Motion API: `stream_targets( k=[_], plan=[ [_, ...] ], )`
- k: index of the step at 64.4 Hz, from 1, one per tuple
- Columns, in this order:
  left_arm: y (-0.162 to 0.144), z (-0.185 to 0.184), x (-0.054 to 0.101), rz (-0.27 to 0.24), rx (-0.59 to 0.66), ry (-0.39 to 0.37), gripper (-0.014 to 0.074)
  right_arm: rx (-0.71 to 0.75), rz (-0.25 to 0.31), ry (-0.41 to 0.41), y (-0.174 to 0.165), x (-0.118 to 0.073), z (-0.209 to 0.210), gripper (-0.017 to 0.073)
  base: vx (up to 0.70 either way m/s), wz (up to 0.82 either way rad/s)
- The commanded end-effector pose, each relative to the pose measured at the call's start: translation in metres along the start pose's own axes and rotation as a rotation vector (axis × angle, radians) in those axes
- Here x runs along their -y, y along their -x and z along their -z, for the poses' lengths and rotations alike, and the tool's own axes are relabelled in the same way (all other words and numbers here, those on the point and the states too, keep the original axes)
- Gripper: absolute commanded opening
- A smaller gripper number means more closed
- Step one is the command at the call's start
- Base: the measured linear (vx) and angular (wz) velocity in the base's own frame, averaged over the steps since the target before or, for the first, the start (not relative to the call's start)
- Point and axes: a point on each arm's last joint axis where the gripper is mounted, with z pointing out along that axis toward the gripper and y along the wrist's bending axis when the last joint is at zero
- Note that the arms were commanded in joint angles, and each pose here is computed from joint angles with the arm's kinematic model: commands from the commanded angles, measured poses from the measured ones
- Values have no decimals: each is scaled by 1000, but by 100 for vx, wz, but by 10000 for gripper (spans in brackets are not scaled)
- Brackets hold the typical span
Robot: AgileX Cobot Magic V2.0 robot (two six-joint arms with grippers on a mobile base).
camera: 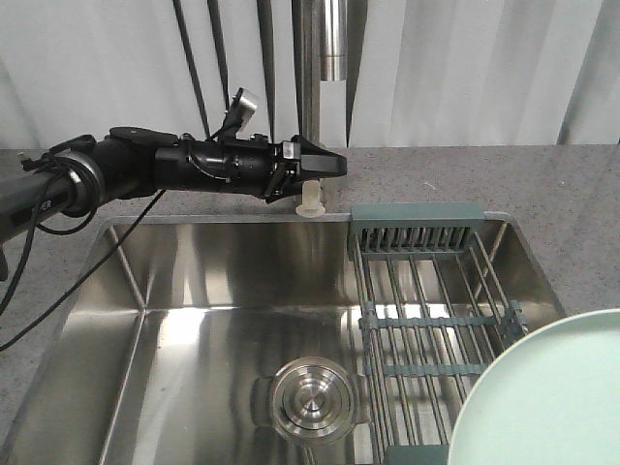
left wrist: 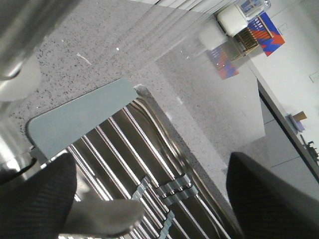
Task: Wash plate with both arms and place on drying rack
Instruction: 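Reach the left gripper to the faucet handle and grasp it, then release the faucet handle and pull the left gripper back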
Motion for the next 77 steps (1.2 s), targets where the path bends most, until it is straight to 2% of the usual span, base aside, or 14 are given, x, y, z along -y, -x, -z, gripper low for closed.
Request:
stream_targets(
  k=[1, 12, 19, 22, 27, 34, 40, 47, 51, 58, 68, 70, 72, 77],
  plan=[
    [-3, 3, 46, -42, -122, -136, 576, 77, -4, 7, 12, -2, 1, -5, 0, 0],
    [4, 8, 40, -38, -73, -91, 571, 77, -4, 7, 12, -2, 1, -5, 0, 0],
    [13, 25, 28, -26, -38, -62, 517, 77, -4, 7, 12, -2, 1, -5, 0, 0],
    [16, 32, 23, -13, -27, -53, 469, 77, -4, 7, 12, -2, 1, -5, 0, 0],
    [22, 48, 15, 38, -9, -45, 369, 77, -4, 7, 12, -2, 1, -5, 0, 0],
    [29, 77, 3, 95, 7, -50, 160, 77, -4, 7, 12, -2, 1, -5, 0, 0],
    [34, 103, -6, 121, 21, -49, -9, 77, -4, 7, 12, -2, 1, -5, 0, 0],
    [41, 127, -4, 162, 40, 2, -7, 77, -4, 7, 12, -2, 1, -5, 0, 0],
    [46, 139, 4, 154, 53, 22, -6, 77, -4, 7, 12, -2, 1, -5, 0, 0],
    [53, 158, 33, 68, 63, 65, -6, 77, -4, 7, 12, -2, 1, -5, 0, 0],
    [56, 184, 92, -103, 50, 158, -6, 77, -4, 7, 12, -2, 1, -5, 0, 0],
    [55, 191, 110, -154, 50, 184, -6, 77, -4, 7, 12, -2, 1, -5, 0, 0],
    [54, 194, 119, -178, 46, 204, -6, 77, -4, 7, 12, -2, 1, -5, 0, 0],
    [49, 208, 155, -265, 53, 254, -6, 77, -4, 7, 12, -2, 1, -5, 0, 0]
  ],
)
